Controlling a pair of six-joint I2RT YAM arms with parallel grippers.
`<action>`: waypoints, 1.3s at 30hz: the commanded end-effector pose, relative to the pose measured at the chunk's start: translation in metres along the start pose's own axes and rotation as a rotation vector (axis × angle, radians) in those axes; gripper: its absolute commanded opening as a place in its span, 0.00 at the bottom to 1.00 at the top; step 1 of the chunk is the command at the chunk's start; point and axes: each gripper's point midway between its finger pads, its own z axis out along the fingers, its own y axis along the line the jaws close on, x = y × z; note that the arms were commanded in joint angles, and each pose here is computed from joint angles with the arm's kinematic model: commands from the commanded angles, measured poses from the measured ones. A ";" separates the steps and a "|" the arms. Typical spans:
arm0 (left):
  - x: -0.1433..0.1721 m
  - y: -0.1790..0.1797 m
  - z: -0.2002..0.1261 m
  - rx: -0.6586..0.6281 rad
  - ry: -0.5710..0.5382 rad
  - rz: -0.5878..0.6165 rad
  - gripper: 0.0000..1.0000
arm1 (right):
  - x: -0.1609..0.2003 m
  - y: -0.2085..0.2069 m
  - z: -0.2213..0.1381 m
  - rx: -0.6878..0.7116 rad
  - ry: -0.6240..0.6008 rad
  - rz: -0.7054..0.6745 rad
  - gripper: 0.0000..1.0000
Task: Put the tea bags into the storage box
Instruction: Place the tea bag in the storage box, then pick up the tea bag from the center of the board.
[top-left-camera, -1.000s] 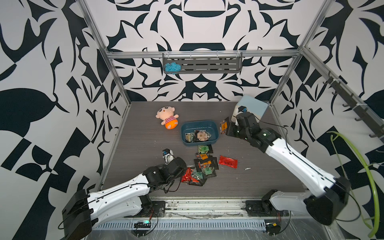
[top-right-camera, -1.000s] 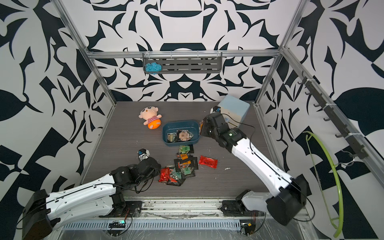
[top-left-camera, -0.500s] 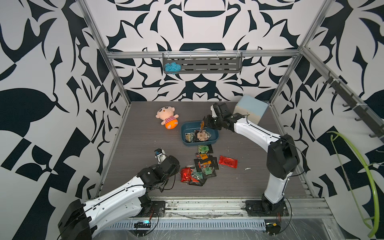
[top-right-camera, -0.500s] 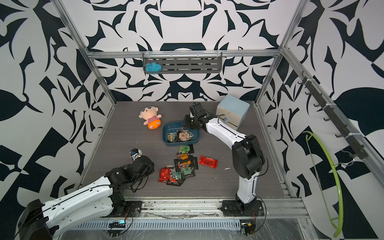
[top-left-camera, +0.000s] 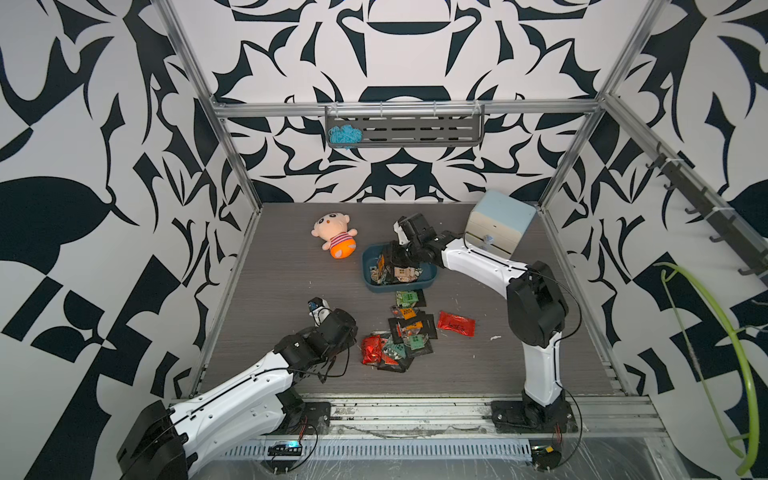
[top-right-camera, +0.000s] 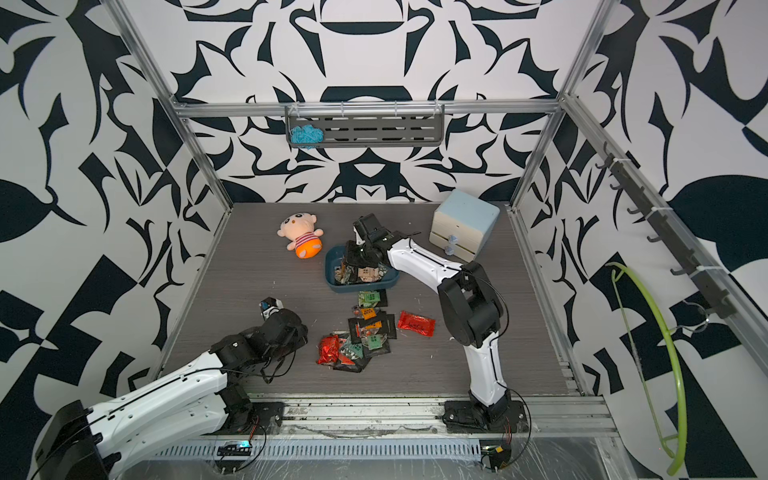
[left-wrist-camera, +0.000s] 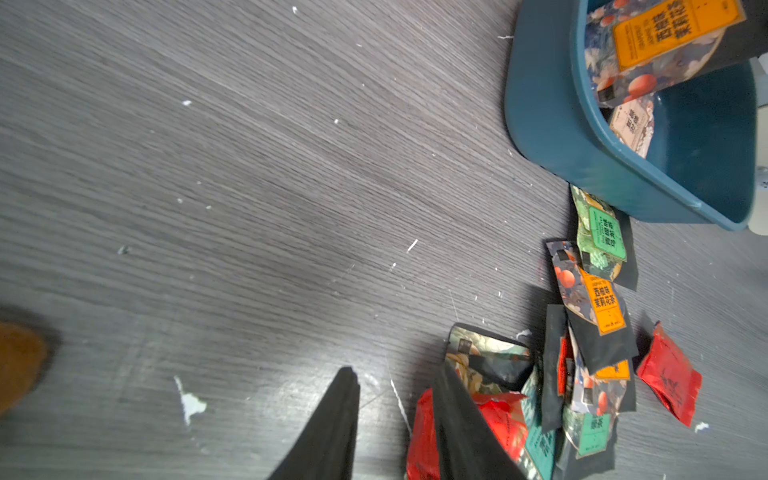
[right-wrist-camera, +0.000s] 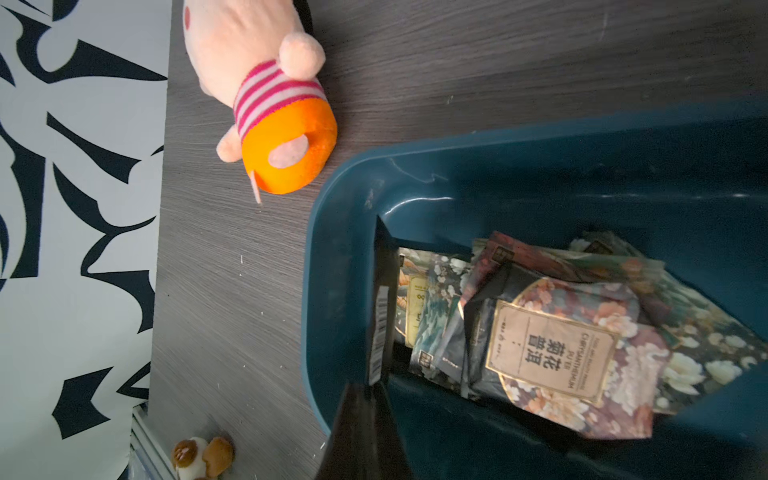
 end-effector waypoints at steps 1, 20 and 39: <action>0.002 0.001 0.002 -0.002 0.013 0.014 0.35 | 0.004 -0.011 -0.021 0.058 -0.004 -0.028 0.00; 0.002 -0.033 -0.015 0.119 0.077 -0.007 0.34 | -0.011 -0.049 -0.122 0.364 -0.134 -0.218 0.35; 0.036 -0.111 -0.023 0.323 0.190 0.039 0.36 | 0.102 -0.087 -0.283 0.184 -0.421 -0.069 0.44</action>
